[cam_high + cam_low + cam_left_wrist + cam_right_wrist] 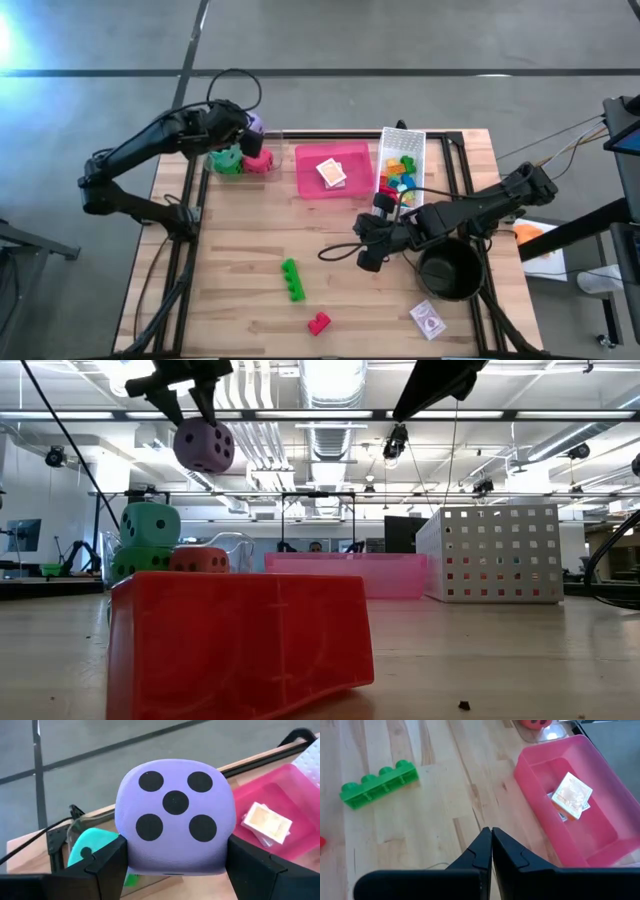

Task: Pick & Place Toys
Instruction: Put the purple die into the transparent bin

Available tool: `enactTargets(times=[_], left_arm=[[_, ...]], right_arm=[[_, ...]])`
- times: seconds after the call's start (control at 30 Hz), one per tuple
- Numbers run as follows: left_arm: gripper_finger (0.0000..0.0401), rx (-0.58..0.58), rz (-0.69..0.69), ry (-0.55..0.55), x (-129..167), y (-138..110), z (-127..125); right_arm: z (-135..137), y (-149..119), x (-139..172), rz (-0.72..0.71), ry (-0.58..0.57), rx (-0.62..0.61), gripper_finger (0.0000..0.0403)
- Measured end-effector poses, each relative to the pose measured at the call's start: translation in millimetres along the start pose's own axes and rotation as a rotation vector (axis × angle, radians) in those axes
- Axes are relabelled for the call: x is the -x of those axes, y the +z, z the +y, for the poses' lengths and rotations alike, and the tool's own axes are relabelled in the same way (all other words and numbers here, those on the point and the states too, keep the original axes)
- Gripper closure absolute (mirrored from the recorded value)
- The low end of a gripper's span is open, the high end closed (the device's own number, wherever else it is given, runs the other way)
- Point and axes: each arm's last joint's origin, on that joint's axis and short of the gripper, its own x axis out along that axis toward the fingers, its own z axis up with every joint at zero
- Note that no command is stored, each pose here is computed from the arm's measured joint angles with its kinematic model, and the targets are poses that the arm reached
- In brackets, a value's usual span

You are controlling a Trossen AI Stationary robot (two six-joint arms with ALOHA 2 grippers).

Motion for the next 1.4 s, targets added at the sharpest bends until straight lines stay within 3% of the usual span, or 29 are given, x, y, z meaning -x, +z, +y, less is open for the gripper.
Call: enactTargets(times=[0.23, 0.7, 1.4], left_arm=[[0.0122, -0.021, 0.106, 0.103, -28, 8, -5], [0.0122, -0.111, 0.175, 0.135, -86, 9, -43], [0.0126, -0.017, 0.129, 0.139, -122, -46, -26]], right_arm=[[0, 0, 0, -0.001, 0.001, 0.0, 0.0395], [0, 0, 0, 0.002, 0.0, 0.02, 0.0395], [0, 0, -1, -0.003, 0.002, 0.052, 0.0395]])
